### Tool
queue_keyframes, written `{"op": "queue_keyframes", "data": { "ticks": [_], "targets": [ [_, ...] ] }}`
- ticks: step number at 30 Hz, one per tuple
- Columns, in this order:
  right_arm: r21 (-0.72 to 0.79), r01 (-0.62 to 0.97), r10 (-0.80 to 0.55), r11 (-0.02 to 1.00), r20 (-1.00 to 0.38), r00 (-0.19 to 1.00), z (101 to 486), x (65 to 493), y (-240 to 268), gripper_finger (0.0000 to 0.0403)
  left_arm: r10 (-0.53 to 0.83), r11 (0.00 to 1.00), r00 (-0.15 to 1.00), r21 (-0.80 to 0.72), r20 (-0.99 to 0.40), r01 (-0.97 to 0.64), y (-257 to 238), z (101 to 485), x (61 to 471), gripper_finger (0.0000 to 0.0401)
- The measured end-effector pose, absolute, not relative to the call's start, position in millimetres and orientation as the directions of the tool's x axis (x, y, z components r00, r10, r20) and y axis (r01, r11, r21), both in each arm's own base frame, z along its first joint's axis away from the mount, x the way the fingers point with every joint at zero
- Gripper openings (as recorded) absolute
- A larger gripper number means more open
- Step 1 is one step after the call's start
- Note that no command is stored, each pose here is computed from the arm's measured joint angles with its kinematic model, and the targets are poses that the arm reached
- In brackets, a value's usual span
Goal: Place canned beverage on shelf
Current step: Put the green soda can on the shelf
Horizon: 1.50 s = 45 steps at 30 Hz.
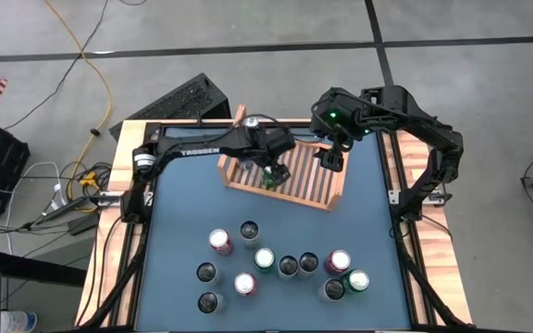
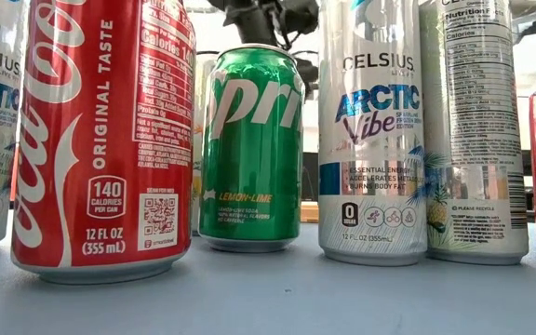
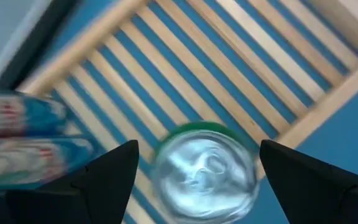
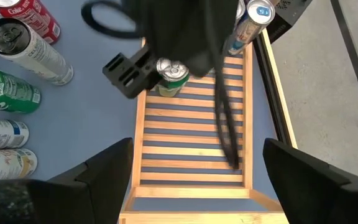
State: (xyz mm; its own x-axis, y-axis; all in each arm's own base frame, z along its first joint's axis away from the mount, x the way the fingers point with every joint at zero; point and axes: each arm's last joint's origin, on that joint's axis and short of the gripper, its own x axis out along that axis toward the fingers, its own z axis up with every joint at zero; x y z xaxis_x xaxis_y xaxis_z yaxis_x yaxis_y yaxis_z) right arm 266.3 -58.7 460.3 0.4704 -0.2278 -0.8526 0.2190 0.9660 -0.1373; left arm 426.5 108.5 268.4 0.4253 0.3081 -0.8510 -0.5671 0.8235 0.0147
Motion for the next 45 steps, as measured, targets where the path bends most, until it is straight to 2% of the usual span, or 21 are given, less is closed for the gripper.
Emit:
{"op": "queue_keyframes", "data": {
  "ticks": [5,13,18,24,31,39,45],
  "targets": [
    [-0.136,0.218,-0.226,0.967,-0.853,0.471,460,266,-59,0.0344,0.289,0.836,0.382,0.038,-0.878,-0.547,104,251,432,0.0323],
    [-0.138,0.214,-0.226,0.967,-0.853,0.471,460,266,-59,0.0344,0.277,0.838,0.378,0.029,-0.883,-0.545,104,250,432,0.0323],
    [-0.14,0.211,-0.226,0.967,-0.853,0.471,460,266,-59,0.0344,0.21,0.855,0.349,-0.001,-0.913,-0.518,102,248,428,0.0317],
    [-0.149,0.2,-0.228,0.968,-0.853,0.47,460,266,-59,0.0344,0.162,0.925,0.346,0.02,-0.924,-0.38,101,248,427,0.0285],
    [-0.154,0.194,-0.23,0.969,-0.853,0.469,460,266,-59,0.0344,0.106,0.985,0.36,0.047,-0.927,-0.167,109,247,425,0.0288],
    [-0.158,0.19,-0.23,0.969,-0.852,0.469,460,266,-59,0.0344,0.005,1.0,0.415,0.014,-0.91,0.018,134,254,420,0.0288],
    [-0.166,0.177,-0.231,0.97,-0.852,0.469,460,266,-59,0.0344,0.01,0.972,0.445,0.113,-0.895,0.206,147,262,418,0.0288]
  ]
}}
